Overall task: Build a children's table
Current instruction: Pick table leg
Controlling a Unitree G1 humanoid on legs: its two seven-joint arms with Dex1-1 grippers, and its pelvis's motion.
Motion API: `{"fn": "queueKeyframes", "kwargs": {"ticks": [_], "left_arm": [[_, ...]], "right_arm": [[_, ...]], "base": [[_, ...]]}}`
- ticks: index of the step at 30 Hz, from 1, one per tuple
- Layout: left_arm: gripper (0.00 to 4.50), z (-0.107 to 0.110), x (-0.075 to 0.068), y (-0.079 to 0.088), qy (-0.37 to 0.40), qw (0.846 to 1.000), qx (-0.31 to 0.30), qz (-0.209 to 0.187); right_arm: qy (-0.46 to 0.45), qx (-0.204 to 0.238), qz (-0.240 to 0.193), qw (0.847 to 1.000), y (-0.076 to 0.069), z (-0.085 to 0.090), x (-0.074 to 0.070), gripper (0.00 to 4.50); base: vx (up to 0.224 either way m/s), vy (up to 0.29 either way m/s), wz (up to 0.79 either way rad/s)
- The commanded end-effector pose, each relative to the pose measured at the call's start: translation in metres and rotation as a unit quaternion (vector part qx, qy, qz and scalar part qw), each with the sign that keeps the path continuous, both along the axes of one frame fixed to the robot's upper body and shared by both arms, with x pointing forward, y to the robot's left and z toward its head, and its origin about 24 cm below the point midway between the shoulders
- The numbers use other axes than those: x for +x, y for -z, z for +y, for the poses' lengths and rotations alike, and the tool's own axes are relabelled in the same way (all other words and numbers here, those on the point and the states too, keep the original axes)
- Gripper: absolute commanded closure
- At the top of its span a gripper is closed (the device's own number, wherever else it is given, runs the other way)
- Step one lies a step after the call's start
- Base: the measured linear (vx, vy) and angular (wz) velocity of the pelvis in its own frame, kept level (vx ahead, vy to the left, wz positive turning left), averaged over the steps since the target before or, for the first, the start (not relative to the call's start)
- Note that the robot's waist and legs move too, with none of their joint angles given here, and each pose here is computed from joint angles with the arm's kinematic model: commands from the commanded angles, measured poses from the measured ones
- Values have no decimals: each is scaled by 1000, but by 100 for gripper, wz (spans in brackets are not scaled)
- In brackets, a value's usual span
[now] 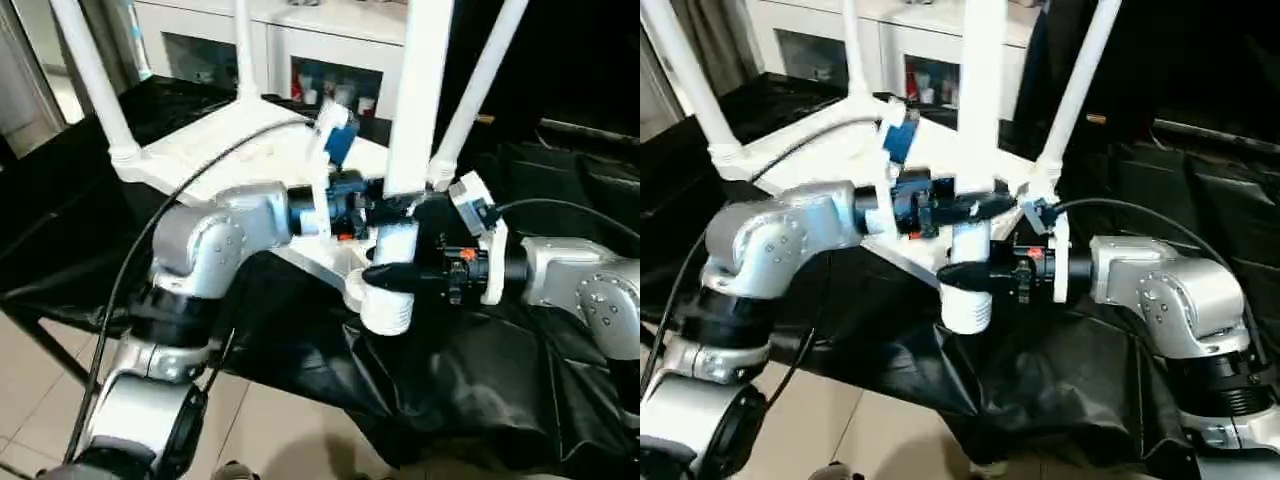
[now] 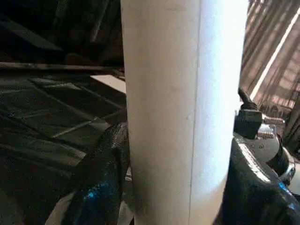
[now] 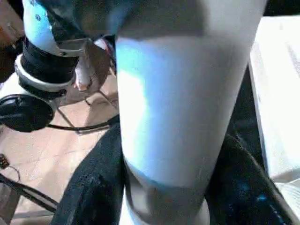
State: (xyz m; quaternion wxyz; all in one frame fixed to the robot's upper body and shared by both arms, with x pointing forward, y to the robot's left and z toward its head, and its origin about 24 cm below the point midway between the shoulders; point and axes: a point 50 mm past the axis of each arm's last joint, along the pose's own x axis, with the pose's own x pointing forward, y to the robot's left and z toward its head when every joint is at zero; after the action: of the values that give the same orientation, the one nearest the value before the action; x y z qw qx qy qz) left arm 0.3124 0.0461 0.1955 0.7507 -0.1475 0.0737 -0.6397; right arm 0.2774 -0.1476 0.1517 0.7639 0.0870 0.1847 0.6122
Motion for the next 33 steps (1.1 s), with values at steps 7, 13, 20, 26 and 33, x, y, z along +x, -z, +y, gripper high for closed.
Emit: {"fn": "queueKeyframes", "kwargs": {"ticks": [7, 13, 20, 26, 33], "left_arm": [[141, 7, 11, -20, -44, 998, -23, -32], [141, 8, 14, -27, -57, 997, -47, -35], [215, 9, 14, -31, -47, 997, -60, -30], [253, 9, 15, -33, -59, 995, -70, -39], [267, 8, 12, -35, -55, 994, -88, -39]], "right_arm": [[-10, 5, 3, 1000, 0, 4, -3, 260], [-10, 0, 2, 1000, 1, 4, -3, 261], [-9, -2, 0, 1000, 1, 3, -2, 261], [-12, -6, -12, 1000, 1, 3, -2, 261], [-4, -16, -26, 1000, 2, 3, 0, 261]], "base": [[0, 0, 0], [0, 0, 0], [0, 0, 0], [0, 0, 0], [0, 0, 0]]}}
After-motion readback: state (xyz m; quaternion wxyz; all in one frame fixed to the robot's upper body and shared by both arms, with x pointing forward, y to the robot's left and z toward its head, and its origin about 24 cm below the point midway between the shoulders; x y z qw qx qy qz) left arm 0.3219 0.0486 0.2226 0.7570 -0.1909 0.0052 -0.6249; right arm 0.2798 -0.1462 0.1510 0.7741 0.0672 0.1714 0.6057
